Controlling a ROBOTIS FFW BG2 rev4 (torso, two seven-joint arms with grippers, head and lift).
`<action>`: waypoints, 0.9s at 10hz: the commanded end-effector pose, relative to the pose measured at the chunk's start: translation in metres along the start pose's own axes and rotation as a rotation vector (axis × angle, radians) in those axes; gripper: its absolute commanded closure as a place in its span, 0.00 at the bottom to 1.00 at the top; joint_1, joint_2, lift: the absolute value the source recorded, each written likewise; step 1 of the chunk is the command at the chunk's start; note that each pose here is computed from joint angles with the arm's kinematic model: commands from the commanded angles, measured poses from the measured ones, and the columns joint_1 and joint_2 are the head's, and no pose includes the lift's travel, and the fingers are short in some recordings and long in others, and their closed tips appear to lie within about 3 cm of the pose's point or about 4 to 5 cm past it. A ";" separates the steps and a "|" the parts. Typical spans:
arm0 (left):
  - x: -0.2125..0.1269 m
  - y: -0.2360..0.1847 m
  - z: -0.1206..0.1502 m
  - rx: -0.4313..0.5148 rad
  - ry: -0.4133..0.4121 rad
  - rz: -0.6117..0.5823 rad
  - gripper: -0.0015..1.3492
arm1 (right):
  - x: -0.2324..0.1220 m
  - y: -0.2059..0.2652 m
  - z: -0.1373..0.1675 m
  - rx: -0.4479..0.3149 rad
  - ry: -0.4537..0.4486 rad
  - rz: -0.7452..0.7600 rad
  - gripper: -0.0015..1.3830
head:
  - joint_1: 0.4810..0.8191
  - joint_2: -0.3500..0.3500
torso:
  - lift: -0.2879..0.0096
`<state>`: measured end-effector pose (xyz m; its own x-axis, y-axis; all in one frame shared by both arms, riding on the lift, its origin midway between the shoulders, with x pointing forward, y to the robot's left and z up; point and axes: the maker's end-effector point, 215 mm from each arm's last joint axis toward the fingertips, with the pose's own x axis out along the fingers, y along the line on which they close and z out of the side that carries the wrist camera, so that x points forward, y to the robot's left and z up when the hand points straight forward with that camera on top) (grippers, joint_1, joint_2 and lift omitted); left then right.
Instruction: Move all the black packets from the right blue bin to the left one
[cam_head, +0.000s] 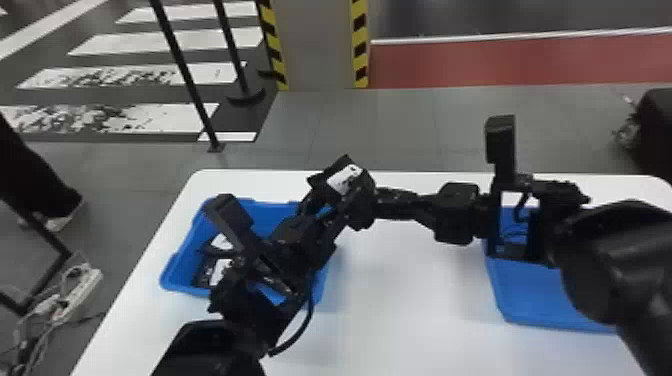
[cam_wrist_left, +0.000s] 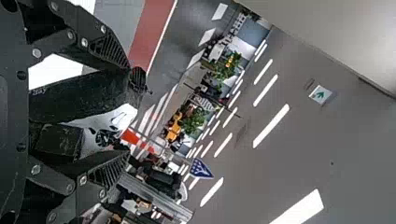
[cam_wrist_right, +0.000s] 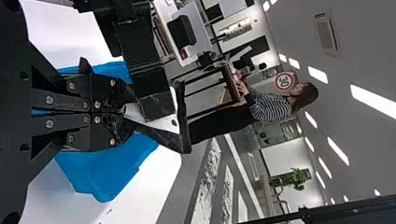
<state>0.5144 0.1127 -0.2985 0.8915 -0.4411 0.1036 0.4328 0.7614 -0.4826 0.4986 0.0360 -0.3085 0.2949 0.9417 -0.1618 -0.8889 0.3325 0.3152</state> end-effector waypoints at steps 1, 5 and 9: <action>-0.001 -0.001 -0.003 0.005 0.026 0.002 0.91 | 0.000 -0.004 0.007 -0.011 -0.009 -0.004 0.82 | 0.63 0.73 | 0.60; -0.005 0.007 0.023 0.048 -0.056 0.024 0.91 | -0.003 -0.025 0.027 -0.030 -0.070 -0.039 0.82 | 0.63 0.74 | 0.60; -0.034 0.065 0.066 0.258 -0.158 0.227 0.91 | -0.047 -0.053 0.042 -0.027 -0.194 -0.139 0.03 | 0.55 0.75 | 0.60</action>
<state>0.5222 0.1926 -0.2776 0.9635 -0.2204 0.1522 0.2595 0.9085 -0.3275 0.5450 -0.0069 -0.2801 0.4384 0.8983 -0.0293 -0.8593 0.4285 0.2791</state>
